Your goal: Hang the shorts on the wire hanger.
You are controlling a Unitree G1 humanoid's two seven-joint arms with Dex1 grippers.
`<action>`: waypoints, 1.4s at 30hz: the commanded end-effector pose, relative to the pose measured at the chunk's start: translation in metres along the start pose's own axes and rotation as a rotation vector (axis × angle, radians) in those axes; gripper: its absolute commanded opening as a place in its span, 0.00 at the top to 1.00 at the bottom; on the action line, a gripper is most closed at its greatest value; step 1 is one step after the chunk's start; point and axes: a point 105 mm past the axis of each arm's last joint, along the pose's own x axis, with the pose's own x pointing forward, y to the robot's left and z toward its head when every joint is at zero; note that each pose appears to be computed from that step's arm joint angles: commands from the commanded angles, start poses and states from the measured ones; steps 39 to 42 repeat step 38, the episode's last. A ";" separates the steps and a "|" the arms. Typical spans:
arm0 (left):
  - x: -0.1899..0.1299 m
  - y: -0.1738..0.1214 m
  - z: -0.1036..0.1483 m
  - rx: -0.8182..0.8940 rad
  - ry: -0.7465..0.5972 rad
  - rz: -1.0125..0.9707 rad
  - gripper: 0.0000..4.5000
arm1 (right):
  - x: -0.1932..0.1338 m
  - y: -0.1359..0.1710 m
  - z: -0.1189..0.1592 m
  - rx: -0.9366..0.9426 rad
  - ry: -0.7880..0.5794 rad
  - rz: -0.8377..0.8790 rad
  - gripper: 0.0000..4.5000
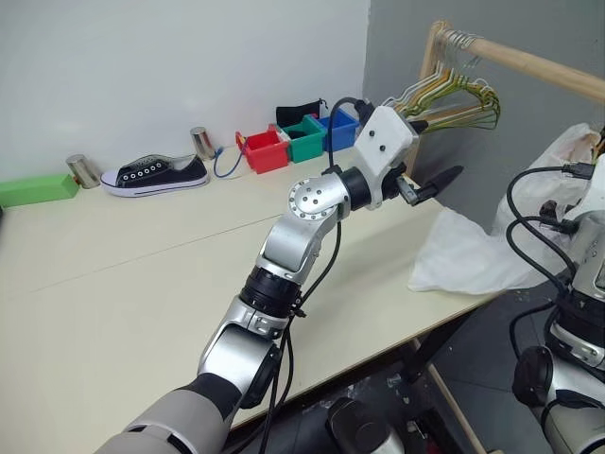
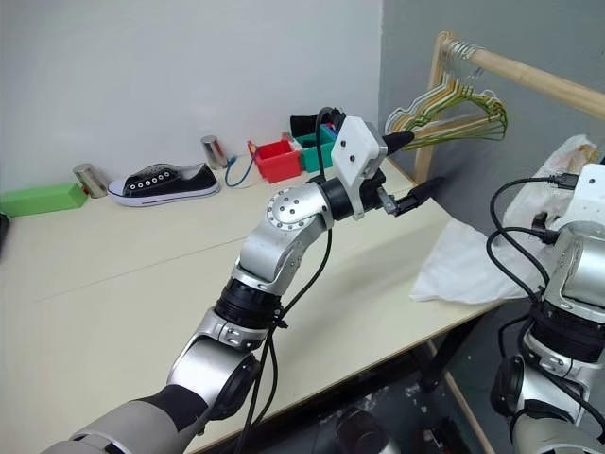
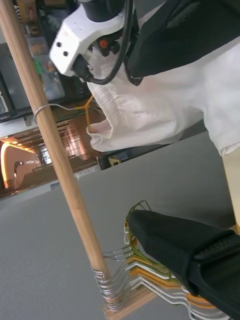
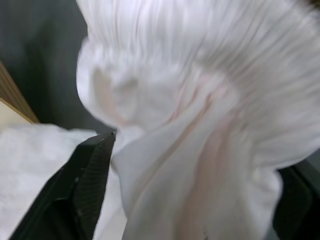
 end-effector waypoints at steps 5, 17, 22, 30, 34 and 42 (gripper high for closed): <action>-0.008 0.008 0.010 0.031 -0.023 0.013 0.00 | -0.049 0.022 0.042 -0.074 -0.196 0.029 0.01; -0.085 0.067 -0.032 -0.020 0.170 0.383 0.00 | -0.089 0.132 0.052 -0.153 -0.443 0.472 0.01; -0.151 0.073 -0.072 -0.052 0.333 0.631 0.00 | -0.082 0.195 0.016 -0.141 -0.438 0.682 0.01; -0.234 0.058 -0.093 -0.110 0.459 0.958 0.00 | -0.067 0.240 -0.042 -0.121 -0.348 0.785 0.01; -0.257 0.043 -0.104 -0.145 0.512 1.033 0.00 | -0.065 0.248 -0.069 -0.127 -0.286 0.821 0.01; -0.263 0.038 -0.113 -0.175 0.542 1.053 0.00 | -0.062 0.247 -0.078 -0.124 -0.260 0.804 0.01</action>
